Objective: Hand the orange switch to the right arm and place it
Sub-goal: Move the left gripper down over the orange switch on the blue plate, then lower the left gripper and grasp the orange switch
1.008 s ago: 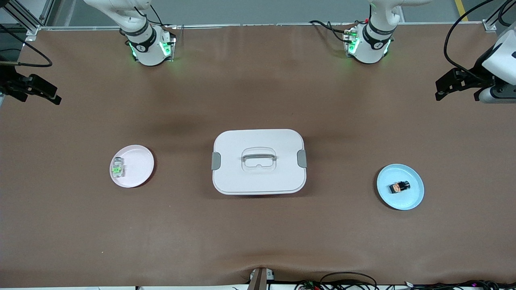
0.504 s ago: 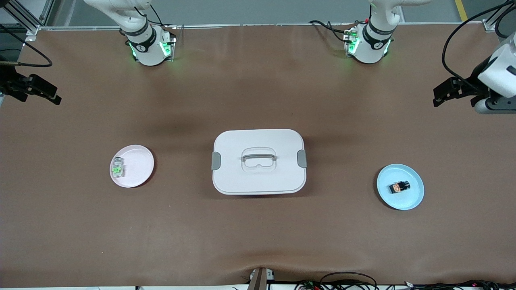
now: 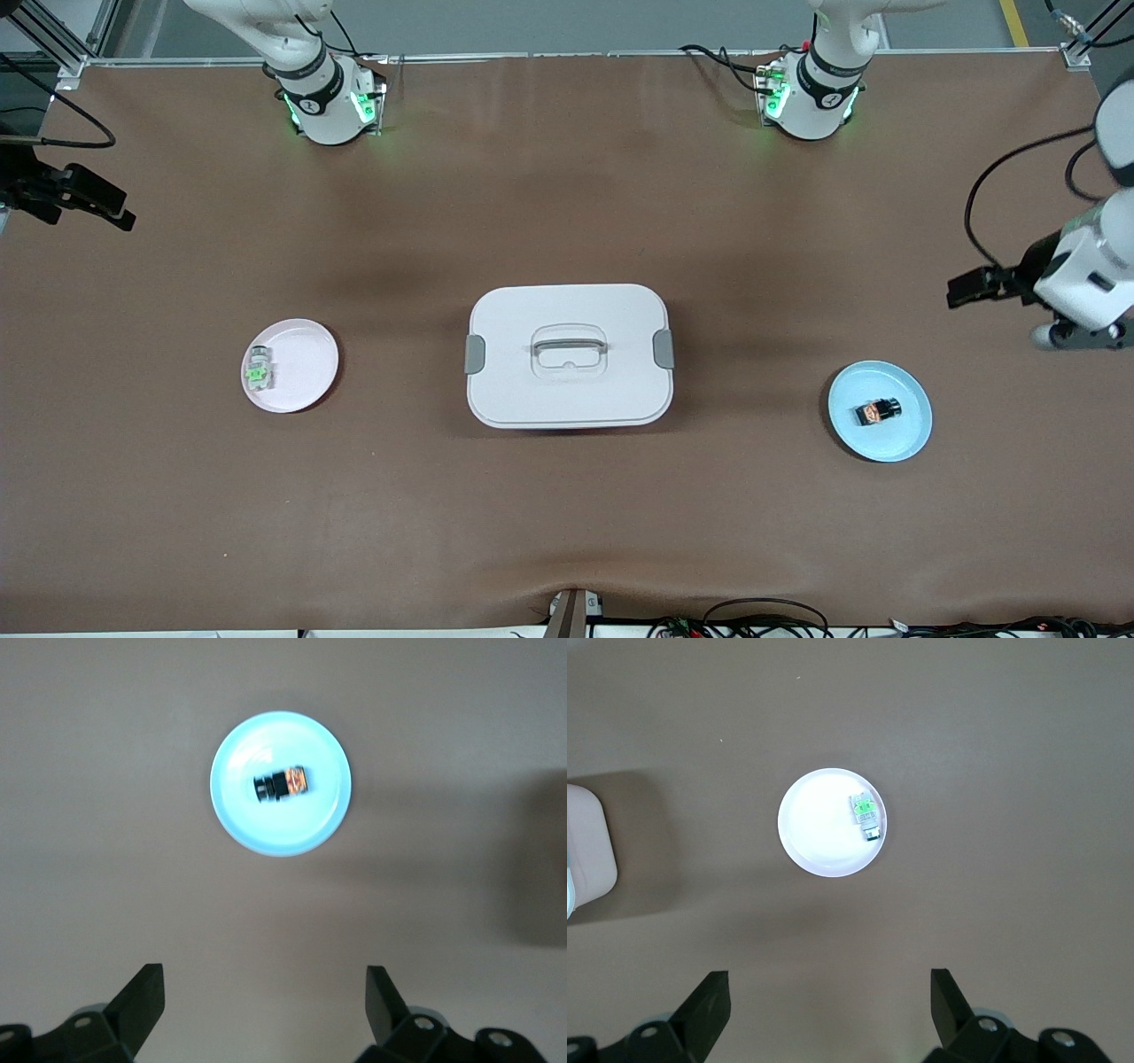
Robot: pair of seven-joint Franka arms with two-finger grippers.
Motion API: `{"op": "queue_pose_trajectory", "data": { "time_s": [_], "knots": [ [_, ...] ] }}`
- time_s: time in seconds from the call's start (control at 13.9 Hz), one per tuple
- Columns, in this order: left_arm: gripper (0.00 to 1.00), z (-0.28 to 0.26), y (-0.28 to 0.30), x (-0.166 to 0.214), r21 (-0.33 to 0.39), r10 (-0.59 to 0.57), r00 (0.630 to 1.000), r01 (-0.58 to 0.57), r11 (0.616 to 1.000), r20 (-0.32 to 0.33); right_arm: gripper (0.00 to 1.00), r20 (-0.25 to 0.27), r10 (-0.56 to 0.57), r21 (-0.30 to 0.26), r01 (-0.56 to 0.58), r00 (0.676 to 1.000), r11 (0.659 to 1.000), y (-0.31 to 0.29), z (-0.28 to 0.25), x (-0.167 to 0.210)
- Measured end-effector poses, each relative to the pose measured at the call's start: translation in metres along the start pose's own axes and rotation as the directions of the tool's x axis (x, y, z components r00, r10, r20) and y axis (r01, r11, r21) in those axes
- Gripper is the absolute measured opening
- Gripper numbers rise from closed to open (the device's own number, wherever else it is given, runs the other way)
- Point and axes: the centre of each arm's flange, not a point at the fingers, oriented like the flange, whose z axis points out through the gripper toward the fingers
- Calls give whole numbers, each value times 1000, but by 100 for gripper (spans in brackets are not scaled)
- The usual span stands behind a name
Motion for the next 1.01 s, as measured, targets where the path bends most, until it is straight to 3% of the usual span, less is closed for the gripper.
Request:
{"op": "queue_pose_trajectory", "data": {
  "time_s": [0.65,1.01],
  "knots": [
    [100,174,-9,32,-18,-17,993,15,1000,-114,100,1,0,0,0,1000,1000,0,0,0],
    [100,239,-6,46,-27,-20,990,17,999,-141,100,2,-1,0,1,1000,1000,0,1,1]
  ]
}}
